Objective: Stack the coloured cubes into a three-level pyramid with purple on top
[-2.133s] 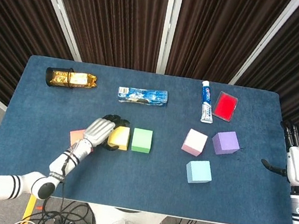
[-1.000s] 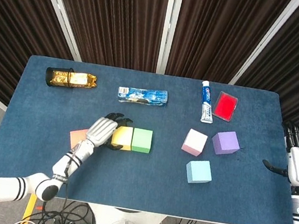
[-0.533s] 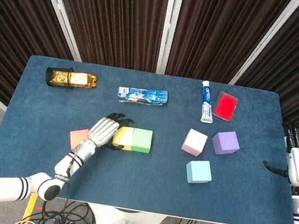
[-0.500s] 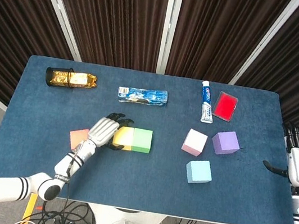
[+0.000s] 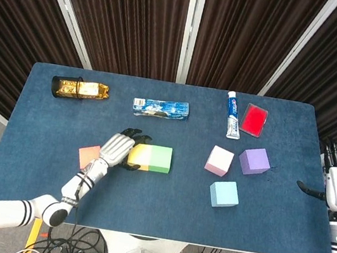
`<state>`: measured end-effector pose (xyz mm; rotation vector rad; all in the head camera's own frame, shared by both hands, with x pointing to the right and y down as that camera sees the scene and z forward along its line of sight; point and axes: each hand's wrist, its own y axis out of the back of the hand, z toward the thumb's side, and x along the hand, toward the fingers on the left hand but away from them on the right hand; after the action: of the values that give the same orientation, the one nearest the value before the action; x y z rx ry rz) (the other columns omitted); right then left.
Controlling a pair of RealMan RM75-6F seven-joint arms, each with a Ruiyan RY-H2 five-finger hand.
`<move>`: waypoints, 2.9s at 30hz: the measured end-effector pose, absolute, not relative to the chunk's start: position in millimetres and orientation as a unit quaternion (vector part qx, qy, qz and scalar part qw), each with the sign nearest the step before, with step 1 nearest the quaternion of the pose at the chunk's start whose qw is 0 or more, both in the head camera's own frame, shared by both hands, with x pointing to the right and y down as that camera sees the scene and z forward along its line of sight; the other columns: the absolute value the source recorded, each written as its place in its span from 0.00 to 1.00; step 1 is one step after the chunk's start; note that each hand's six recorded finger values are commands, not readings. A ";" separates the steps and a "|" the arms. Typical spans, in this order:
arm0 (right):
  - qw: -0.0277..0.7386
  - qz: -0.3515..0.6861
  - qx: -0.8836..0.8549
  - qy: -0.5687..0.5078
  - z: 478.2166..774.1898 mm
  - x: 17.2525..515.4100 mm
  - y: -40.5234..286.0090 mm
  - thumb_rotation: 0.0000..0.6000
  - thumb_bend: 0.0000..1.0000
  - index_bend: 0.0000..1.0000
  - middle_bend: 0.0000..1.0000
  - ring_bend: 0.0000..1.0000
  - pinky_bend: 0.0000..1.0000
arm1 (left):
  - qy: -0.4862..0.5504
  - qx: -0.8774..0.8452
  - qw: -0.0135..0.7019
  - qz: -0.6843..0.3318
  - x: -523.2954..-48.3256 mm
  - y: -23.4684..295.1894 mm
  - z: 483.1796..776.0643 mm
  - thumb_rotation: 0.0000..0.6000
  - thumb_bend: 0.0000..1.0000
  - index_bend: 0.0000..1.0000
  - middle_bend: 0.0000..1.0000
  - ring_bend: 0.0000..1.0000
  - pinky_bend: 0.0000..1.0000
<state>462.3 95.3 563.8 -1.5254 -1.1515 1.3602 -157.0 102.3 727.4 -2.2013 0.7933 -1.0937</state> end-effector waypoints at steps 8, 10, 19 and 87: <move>0.387 0.536 -0.598 -0.453 563.5 463.2 96.4 1.00 0.00 0.00 0.00 0.00 0.00 | 0.293 -0.822 0.273 -0.405 -156.9 103.5 726.1 1.00 0.21 0.19 0.19 0.09 0.13; 0.387 0.537 -0.598 -0.452 563.6 462.7 96.2 1.00 0.00 0.00 0.00 0.00 0.00 | 0.290 -0.824 0.269 -0.405 -157.1 104.4 726.4 1.00 0.21 0.19 0.18 0.08 0.14; 0.392 0.534 -0.607 -0.440 564.6 451.7 92.9 1.00 0.00 0.00 0.00 0.00 0.00 | 0.285 -0.831 0.262 -0.400 -161.2 109.8 717.5 1.00 0.18 0.11 0.04 0.00 0.11; 0.371 0.474 -0.758 -0.250 680.0 218.2 72.9 1.00 0.10 0.00 0.47 0.07 0.00 | 0.459 -0.692 0.253 -0.496 -408.9 116.5 638.5 1.00 0.17 0.11 0.06 0.00 0.10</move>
<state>218.2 72.9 680.0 -1.9447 -0.6401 1.2165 -408.9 116.5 638.5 -1.8816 1.2471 -1.3480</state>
